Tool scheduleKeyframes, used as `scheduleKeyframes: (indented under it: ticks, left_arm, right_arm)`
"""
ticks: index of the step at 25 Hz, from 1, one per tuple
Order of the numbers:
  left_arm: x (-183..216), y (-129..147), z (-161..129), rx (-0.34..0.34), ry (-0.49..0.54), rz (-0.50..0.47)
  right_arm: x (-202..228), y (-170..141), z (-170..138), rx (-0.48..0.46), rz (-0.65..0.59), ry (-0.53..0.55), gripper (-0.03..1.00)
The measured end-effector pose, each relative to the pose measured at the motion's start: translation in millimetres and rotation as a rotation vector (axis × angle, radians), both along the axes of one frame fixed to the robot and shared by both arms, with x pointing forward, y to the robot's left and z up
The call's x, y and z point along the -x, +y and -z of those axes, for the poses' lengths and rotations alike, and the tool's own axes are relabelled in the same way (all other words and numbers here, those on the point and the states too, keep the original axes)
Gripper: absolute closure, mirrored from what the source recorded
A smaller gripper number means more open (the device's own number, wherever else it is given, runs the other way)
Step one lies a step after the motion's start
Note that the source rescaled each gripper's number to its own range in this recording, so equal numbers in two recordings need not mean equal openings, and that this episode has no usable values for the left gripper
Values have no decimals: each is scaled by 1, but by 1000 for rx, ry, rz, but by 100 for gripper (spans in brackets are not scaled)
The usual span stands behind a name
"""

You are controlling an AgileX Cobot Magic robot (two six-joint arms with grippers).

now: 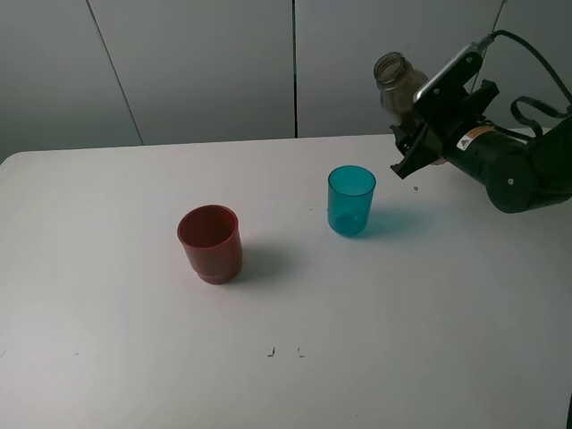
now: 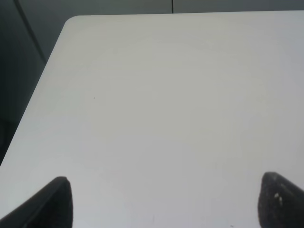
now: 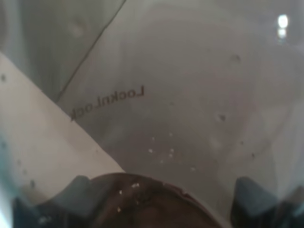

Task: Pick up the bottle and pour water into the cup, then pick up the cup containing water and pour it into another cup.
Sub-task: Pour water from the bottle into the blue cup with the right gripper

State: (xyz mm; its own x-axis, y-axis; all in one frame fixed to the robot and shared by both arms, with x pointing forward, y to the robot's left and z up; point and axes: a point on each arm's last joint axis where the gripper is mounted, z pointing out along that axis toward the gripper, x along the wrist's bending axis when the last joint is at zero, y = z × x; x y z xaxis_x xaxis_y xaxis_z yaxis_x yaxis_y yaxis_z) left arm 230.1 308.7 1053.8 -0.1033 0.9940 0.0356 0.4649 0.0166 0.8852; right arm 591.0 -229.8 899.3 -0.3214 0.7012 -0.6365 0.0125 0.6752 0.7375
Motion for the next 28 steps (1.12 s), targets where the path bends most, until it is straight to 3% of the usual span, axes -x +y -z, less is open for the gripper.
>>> scheduleKeyframes:
  ticks: [6, 28]
  left_arm:
    - [0, 0, 0, 0, 0, 0]
    - [0, 0, 0, -2, 0, 1]
  right_arm:
    - [0, 1, 0, 157, -54, -43, 94]
    - [-1, -5, 0, 499, -152, -133, 94]
